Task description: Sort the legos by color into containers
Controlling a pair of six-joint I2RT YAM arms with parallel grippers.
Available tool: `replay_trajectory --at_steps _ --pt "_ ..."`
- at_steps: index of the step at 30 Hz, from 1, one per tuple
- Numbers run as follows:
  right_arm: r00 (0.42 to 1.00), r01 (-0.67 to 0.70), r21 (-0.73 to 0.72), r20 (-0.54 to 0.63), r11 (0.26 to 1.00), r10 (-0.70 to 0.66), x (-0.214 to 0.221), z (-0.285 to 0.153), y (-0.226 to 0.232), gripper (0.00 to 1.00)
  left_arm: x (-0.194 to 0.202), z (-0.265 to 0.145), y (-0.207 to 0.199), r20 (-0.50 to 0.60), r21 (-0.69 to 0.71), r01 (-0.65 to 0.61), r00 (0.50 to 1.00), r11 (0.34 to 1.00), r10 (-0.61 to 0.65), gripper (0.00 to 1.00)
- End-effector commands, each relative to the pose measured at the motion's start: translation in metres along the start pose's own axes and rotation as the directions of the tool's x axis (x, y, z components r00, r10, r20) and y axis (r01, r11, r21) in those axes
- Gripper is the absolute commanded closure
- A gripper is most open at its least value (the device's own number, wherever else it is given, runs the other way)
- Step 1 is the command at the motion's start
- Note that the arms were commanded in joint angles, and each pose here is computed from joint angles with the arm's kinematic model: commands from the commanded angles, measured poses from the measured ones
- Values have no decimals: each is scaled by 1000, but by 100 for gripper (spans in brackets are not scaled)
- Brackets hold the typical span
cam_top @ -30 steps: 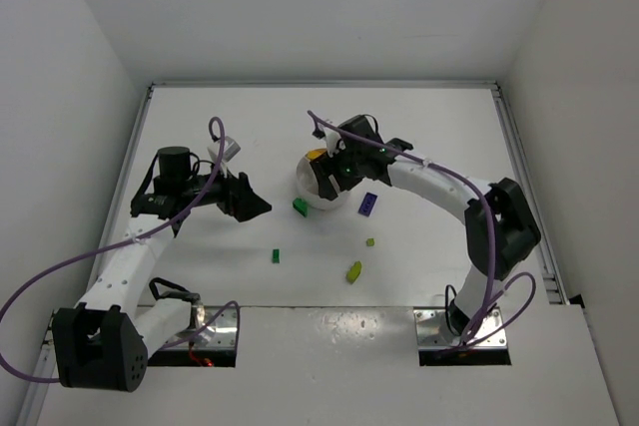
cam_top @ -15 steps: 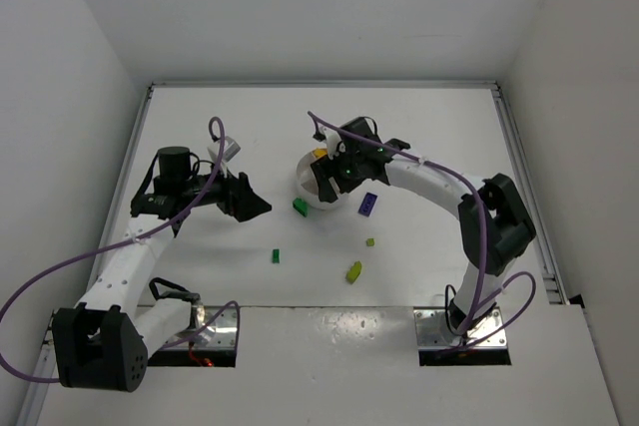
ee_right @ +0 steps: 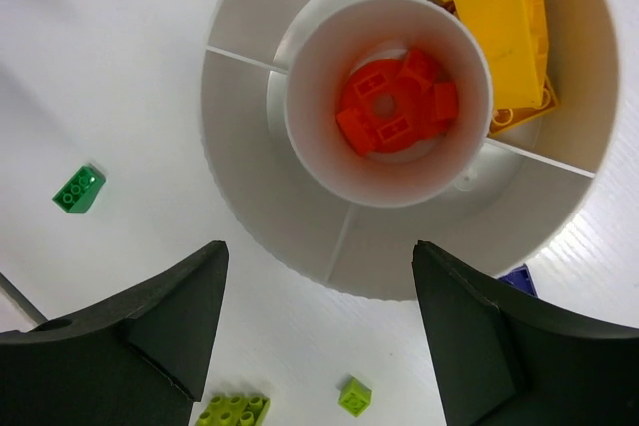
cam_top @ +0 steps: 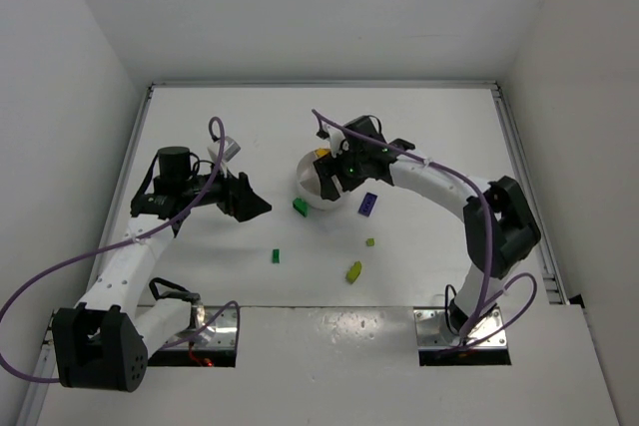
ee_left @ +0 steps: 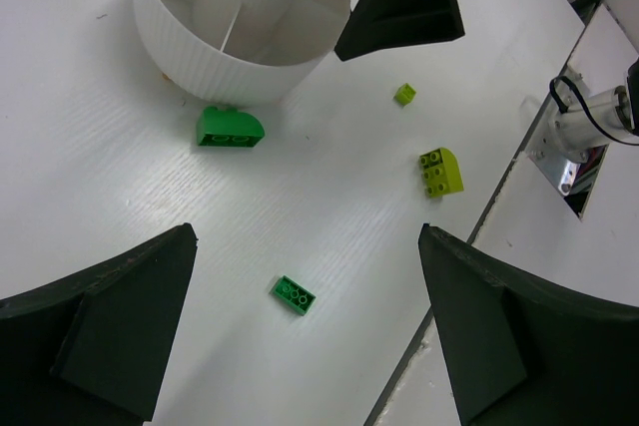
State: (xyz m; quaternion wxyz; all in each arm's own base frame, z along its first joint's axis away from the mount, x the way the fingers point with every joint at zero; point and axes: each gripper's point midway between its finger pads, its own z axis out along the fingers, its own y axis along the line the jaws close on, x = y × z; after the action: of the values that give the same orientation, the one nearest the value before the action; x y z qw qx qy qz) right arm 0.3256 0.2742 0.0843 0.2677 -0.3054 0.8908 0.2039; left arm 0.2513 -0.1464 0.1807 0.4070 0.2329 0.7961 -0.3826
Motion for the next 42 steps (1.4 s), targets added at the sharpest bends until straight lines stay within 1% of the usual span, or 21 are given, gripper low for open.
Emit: replay_trajectory --at_steps 1,5,8,9,10,12,18,19,20,21,24,25,28,30,31,33,35,38,39,42 --pt "994 35 10 105 999 -36 -31 -21 2 25 -14 -4 -1 45 -1 -43 998 999 43 0" --pt "981 64 4 181 998 -64 -54 -41 8 25 -14 -4 -1 45 -1 -43 998 999 43 0" --pt "971 104 26 214 994 -107 -59 -62 10 25 -16 -5 -1 50 -11 -50 997 999 50 0" --pt "968 105 36 224 994 -111 -59 -68 5 23 -17 -7 -3 56 -12 -57 997 998 58 0" --pt "970 97 60 220 993 -108 -53 -71 -4 22 -17 -7 -1 55 -21 -57 997 998 58 0" --pt "987 44 91 153 995 -58 -32 -79 -22 22 -18 -8 -1 61 -31 -63 996 998 65 0" --pt "995 -56 184 93 981 39 19 -92 -62 22 -18 -8 7 59 -74 -50 997 996 54 0" --pt "995 -90 203 60 975 79 39 -88 -67 22 -18 -9 12 59 -104 -39 997 994 45 0" --pt "993 -113 208 51 971 105 48 -88 -69 22 -18 -9 15 58 -124 -37 997 992 45 0" --pt "991 -131 207 15 969 131 66 -82 -68 22 -23 -12 19 67 -148 -39 997 988 49 0" --pt "978 -205 217 14 955 206 80 -72 -69 19 -23 -13 24 69 -180 -18 997 984 31 0" --pt "974 -226 243 34 943 225 77 -72 -73 18 -23 -13 26 69 -192 -17 997 981 31 0" --pt "932 -358 302 58 884 358 84 -59 -80 18 -21 -13 31 63 -211 -10 998 977 23 0" --pt "911 -406 344 88 846 402 82 -53 -90 18 -25 -13 31 68 -211 -15 997 977 31 0" --pt "882 -464 355 104 812 459 84 -50 -91 18 -25 -13 31 68 -211 -15 997 977 31 0" --pt "865 -496 325 101 805 492 82 -40 -87 18 -23 -12 32 63 -211 -10 998 977 23 0" --pt "836 -546 313 131 777 534 77 -36 -87 18 -23 -13 34 63 -221 -9 998 975 23 0" --pt "818 -573 299 149 763 556 75 -27 -86 18 -23 -13 34 63 -221 -9 998 975 23 0" --pt "814 -581 283 178 763 553 64 -27 -87 18 -23 -13 34 63 -221 -9 998 975 23 0" --pt "801 -598 300 186 744 569 64 -21 -92 18 -23 -13 34 63 -221 -9 998 975 23 0"
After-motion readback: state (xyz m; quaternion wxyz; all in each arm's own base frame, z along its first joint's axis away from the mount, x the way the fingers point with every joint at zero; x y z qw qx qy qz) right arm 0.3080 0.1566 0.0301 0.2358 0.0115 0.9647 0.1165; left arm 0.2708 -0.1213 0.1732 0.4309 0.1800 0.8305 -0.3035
